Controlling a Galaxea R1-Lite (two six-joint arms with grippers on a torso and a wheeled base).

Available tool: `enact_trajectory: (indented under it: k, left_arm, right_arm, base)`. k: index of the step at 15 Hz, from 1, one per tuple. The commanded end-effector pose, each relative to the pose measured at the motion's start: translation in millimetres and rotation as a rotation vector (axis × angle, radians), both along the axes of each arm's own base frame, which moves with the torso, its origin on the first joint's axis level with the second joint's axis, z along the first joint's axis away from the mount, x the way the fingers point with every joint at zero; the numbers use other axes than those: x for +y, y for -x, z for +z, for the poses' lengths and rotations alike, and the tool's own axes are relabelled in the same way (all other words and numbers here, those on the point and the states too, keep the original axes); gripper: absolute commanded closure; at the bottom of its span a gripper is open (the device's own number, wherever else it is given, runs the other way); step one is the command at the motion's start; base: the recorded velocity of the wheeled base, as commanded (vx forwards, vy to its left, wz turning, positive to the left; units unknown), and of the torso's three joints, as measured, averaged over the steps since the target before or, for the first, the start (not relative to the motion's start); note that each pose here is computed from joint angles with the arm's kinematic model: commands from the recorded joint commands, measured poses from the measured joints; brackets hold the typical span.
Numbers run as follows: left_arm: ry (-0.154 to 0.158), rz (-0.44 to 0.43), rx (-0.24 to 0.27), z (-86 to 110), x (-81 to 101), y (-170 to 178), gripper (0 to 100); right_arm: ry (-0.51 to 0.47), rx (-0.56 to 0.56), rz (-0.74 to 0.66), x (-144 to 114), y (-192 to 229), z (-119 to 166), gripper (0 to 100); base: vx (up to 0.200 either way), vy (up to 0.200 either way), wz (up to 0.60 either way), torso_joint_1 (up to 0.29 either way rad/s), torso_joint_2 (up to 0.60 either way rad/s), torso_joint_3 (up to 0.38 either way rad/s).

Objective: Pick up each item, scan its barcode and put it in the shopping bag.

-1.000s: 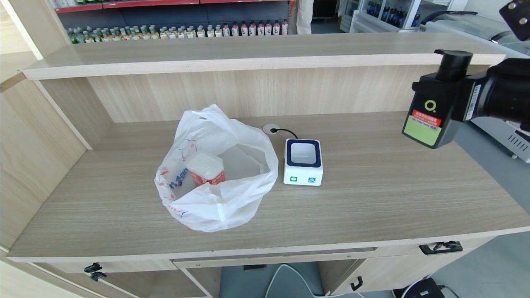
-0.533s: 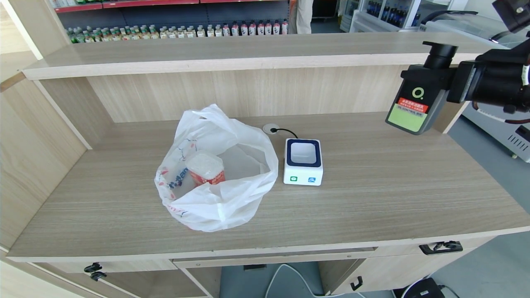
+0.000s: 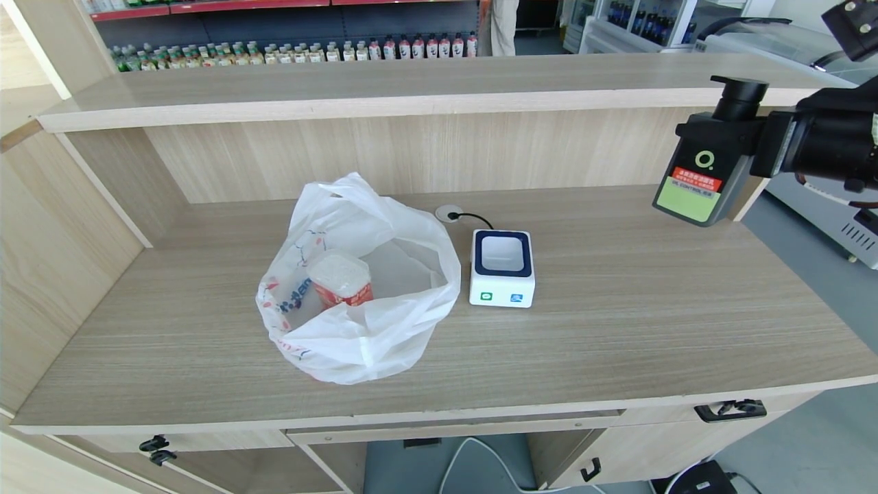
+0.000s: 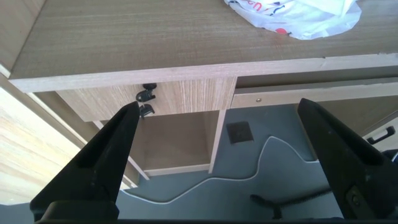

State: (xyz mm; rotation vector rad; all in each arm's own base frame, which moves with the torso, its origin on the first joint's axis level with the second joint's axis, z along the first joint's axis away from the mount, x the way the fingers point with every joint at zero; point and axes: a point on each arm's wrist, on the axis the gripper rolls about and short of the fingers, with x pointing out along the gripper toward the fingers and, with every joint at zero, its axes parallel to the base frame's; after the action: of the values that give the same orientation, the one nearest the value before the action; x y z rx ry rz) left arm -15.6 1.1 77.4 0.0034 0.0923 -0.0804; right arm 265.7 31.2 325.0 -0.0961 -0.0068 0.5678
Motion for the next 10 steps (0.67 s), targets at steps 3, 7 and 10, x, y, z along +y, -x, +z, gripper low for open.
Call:
enact_trajectory:
  k: [3,7,10]
  left_arm:
    - [0.000,0.001,0.001,0.0,0.0,-0.1,0]
    - [0.000,-0.001,0.001,0.0,0.0,-0.1,0]
    - [0.000,0.001,0.001,0.0,0.0,-0.1,0]
  right_arm:
    - [0.012,-0.009,0.011,0.4,1.0,0.2,100]
    - [0.014,-0.009,0.030,0.7,-3.2,-1.4,100]
    - [0.015,-0.007,0.056,2.0,-8.0,-2.9,100]
  base:
    - [0.000,0.000,0.00,0.000,0.00,0.000]
    - [0.000,0.000,0.00,0.000,0.00,0.000]
    - [0.000,0.000,0.60,0.001,0.00,0.006]
